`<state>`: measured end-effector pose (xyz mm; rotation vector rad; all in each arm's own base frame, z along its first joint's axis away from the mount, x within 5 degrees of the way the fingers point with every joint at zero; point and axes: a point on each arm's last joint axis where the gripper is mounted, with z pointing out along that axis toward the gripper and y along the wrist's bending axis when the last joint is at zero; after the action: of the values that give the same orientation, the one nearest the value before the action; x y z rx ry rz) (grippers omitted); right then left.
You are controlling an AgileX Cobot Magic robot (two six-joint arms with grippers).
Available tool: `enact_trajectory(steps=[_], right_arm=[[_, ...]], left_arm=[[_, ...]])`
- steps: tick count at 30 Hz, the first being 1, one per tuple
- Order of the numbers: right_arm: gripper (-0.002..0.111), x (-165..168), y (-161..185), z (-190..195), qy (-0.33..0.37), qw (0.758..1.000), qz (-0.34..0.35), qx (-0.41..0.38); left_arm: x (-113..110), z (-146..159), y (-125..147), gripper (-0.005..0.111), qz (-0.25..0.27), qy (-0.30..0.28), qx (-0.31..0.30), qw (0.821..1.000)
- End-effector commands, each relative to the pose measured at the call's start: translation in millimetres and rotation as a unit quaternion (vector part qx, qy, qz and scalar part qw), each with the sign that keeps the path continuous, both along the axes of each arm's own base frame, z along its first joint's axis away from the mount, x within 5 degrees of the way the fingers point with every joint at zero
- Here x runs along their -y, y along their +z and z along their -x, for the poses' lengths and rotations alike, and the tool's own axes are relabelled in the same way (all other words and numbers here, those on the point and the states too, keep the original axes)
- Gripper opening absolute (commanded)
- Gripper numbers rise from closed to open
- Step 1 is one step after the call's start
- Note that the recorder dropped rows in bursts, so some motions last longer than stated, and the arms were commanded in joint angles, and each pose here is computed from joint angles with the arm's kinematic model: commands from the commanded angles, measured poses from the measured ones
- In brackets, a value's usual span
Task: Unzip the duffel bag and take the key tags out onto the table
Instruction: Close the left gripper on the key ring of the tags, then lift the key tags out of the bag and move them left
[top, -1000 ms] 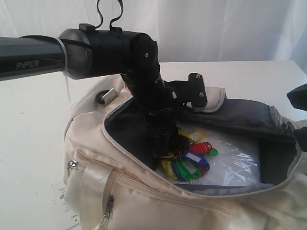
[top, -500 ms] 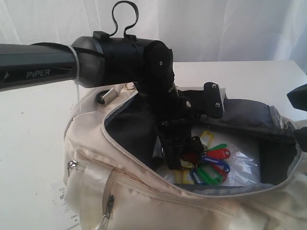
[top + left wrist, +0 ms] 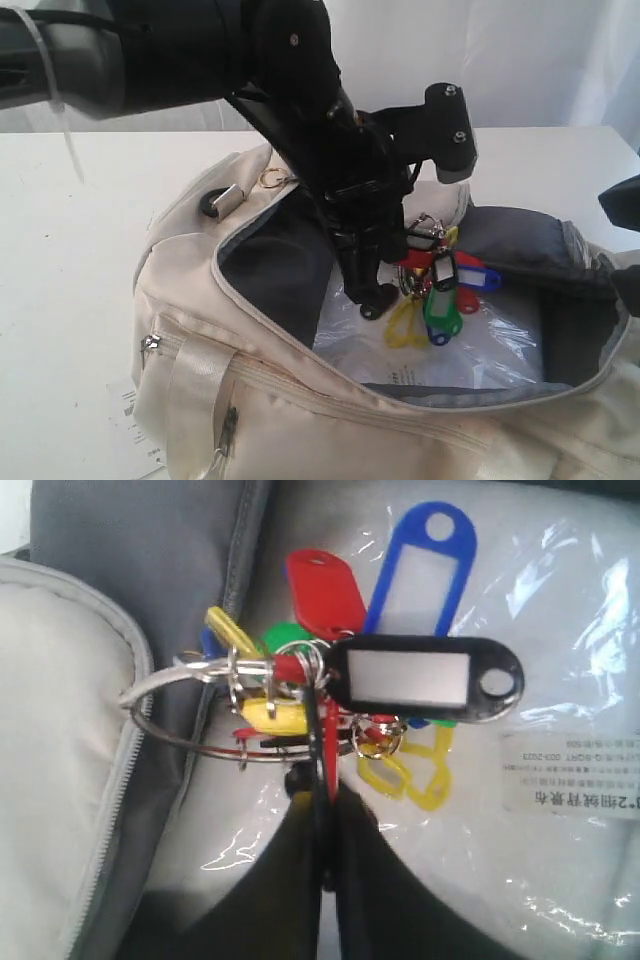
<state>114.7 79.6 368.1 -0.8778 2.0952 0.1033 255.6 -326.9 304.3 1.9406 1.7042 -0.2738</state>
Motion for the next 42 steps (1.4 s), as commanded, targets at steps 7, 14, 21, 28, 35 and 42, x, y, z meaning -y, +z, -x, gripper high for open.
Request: enact_trajectory(steps=[7,14,21,28,35,42], right_arm=[[0.000,1,0,0,-0.001,1.000,0.000,0.005],[0.000,1,0,0,-0.001,1.000,0.000,0.005],[0.000,1,0,0,-0.001,1.000,0.000,0.005],[0.000,1,0,0,-0.001,1.000,0.000,0.005],[0.000,1,0,0,-0.001,1.000,0.000,0.005],[0.000,1,0,0,-0.001,1.000,0.000,0.005]], left_arm=[[-22,17,48,0.000,0.032,0.003,0.042,0.999],[-48,17,78,0.000,0.047,0.054,0.076,0.994],[-79,17,103,0.000,0.065,0.091,0.088,0.990],[-117,22,130,0.000,0.080,0.134,0.097,0.983],[-152,30,145,0.000,0.070,0.168,0.096,0.979],[-184,31,152,0.000,0.060,0.229,0.075,0.969]])
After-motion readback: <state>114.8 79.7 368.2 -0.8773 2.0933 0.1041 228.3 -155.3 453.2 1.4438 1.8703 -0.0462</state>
